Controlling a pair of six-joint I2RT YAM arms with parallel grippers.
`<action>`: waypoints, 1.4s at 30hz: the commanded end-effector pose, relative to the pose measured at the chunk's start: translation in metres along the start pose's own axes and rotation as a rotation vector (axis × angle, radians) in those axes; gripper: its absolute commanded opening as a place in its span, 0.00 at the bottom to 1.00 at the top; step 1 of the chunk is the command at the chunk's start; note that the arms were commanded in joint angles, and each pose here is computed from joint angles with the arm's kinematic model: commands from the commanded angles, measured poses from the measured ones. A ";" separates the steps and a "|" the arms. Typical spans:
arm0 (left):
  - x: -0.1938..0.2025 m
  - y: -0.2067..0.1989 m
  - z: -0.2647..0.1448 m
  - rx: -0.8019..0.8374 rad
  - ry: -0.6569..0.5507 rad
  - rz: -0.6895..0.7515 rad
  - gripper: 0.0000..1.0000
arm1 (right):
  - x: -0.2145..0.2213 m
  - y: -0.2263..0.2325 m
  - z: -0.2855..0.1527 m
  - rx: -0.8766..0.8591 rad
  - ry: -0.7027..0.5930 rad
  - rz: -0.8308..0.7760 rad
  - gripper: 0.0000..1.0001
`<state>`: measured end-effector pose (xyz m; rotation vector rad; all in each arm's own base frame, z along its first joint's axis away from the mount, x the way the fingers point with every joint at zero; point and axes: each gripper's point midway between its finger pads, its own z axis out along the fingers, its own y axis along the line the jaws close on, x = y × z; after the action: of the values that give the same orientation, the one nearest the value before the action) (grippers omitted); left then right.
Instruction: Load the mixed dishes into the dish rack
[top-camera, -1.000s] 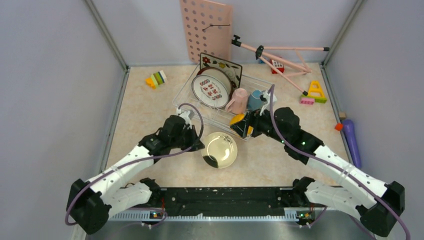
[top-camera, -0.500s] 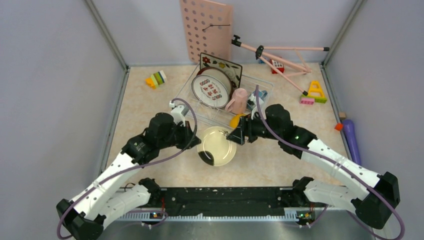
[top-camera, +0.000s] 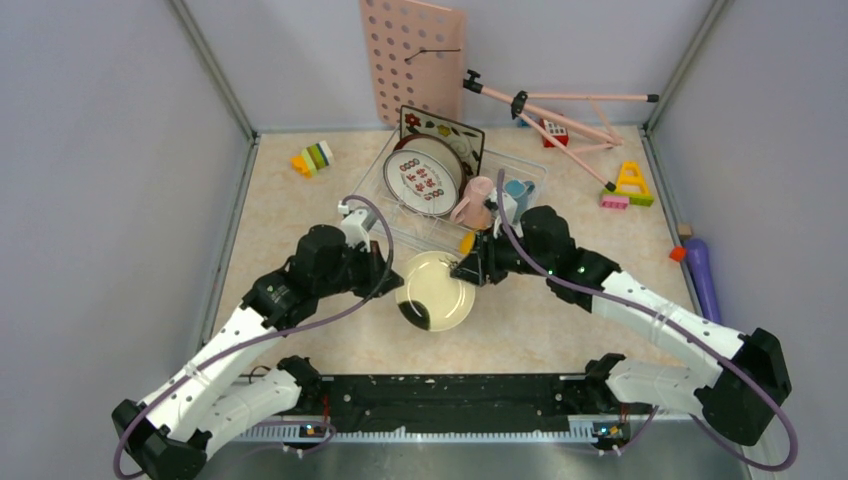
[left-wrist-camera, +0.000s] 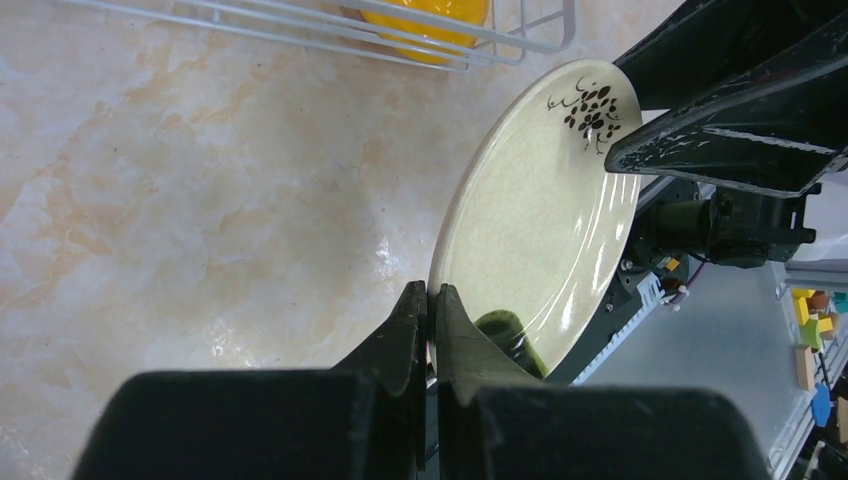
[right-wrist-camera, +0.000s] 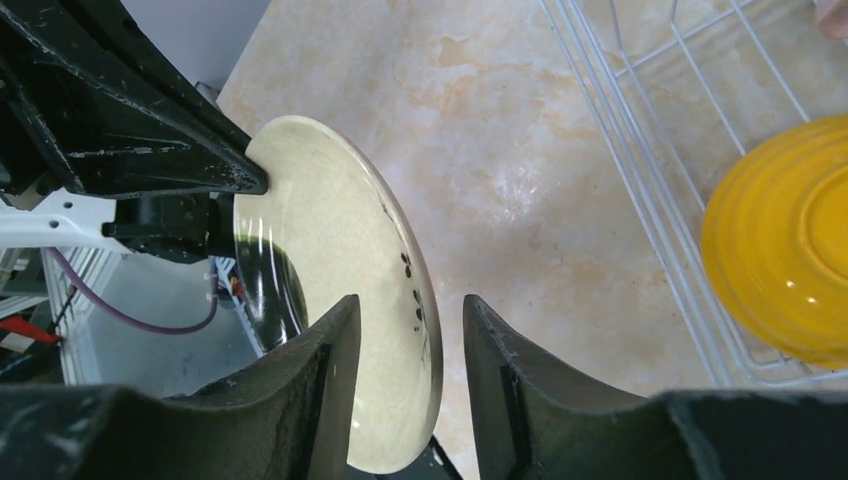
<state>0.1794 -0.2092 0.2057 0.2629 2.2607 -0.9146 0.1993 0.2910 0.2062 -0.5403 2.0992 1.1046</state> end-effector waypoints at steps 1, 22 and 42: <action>-0.032 -0.025 -0.010 0.093 -0.130 0.030 0.00 | -0.005 0.008 0.002 -0.046 -0.023 -0.036 0.37; -0.042 0.043 -0.025 -0.272 -0.255 -0.004 0.73 | -0.159 -0.004 -0.043 0.281 -0.554 -0.341 0.00; -0.045 0.084 -0.036 -0.423 -0.433 -0.051 0.70 | -0.236 -0.049 0.035 0.547 -0.659 -0.877 0.00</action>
<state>0.2175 -0.1247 0.1999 -0.0970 2.0734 -0.4475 0.3940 0.2893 0.2629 -0.6716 1.5188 0.1205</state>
